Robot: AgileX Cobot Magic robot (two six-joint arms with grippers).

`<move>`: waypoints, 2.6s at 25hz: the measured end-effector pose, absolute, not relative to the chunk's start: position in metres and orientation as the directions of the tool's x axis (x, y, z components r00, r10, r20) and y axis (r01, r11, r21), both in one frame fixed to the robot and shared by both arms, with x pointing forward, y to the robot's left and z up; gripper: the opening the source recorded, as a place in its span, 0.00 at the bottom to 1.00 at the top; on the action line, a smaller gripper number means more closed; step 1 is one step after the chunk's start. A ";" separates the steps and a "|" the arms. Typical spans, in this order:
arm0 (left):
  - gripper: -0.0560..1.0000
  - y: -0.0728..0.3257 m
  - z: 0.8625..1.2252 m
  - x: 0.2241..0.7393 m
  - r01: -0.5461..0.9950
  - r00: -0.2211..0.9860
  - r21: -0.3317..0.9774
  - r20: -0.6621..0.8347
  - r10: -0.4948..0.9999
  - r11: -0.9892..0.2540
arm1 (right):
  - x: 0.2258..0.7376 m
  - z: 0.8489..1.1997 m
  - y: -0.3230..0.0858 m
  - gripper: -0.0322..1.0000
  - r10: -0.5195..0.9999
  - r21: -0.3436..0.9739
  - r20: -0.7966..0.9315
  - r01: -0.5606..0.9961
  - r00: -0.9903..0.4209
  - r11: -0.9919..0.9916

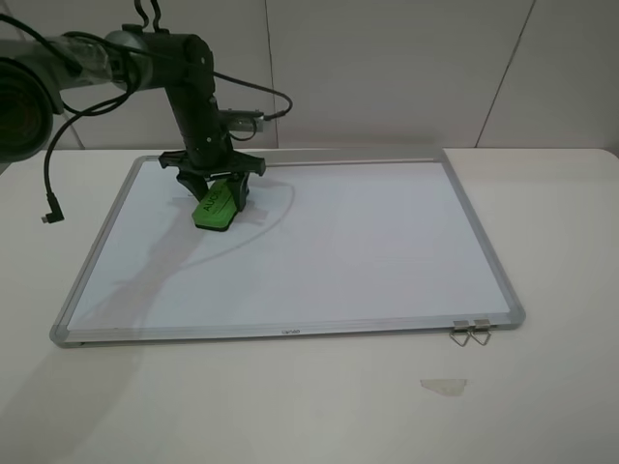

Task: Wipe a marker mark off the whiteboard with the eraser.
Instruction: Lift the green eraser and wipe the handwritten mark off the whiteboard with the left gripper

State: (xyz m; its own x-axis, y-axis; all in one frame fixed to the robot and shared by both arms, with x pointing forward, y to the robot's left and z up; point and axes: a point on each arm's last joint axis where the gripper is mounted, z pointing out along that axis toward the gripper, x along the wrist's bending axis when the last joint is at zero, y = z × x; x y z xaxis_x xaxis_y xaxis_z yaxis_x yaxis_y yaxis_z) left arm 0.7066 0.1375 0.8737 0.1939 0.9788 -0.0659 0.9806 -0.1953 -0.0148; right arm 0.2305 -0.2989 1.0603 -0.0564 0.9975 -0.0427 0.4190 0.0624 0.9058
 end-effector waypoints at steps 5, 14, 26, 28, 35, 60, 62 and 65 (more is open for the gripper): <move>0.61 0.140 0.874 0.708 0.983 0.184 -0.012 -0.073 0.980 -0.186 | 0.230 1.060 -0.299 0.82 0.997 0.906 -0.043 0.419 -0.056 0.062; 0.61 0.190 0.874 0.723 0.997 0.082 -0.003 -0.071 0.994 -0.083 | 0.230 1.060 -0.299 0.82 0.997 0.906 -0.043 0.419 -0.056 0.062; 0.61 0.228 0.874 0.731 1.000 0.014 0.015 -0.040 0.999 -0.014 | 0.230 1.060 -0.299 0.82 0.997 0.906 -0.043 0.419 -0.056 0.062; 0.61 0.226 0.874 0.731 1.000 0.014 0.021 -0.048 0.999 -0.013 | 0.230 1.060 -0.299 0.82 0.997 0.906 -0.043 0.419 -0.056 0.062; 0.61 0.193 0.873 0.731 0.994 0.077 0.081 -0.056 0.995 -0.072 | 0.230 1.060 -0.299 0.82 0.997 0.906 -0.043 0.419 -0.056 0.062; 0.61 0.157 0.862 0.729 0.991 0.128 0.041 -0.058 0.990 -0.126 | 0.230 1.060 -0.299 0.82 0.997 0.906 -0.043 0.419 -0.056 0.062; 0.61 0.161 0.864 0.732 0.993 0.116 0.038 -0.058 0.992 -0.114 | 0.230 1.060 -0.299 0.82 0.997 0.906 -0.043 0.419 -0.056 0.062; 0.61 0.175 0.867 0.737 0.996 0.081 0.027 -0.055 0.995 -0.080 | 0.230 1.060 -0.299 0.82 0.997 0.906 -0.043 0.419 -0.056 0.062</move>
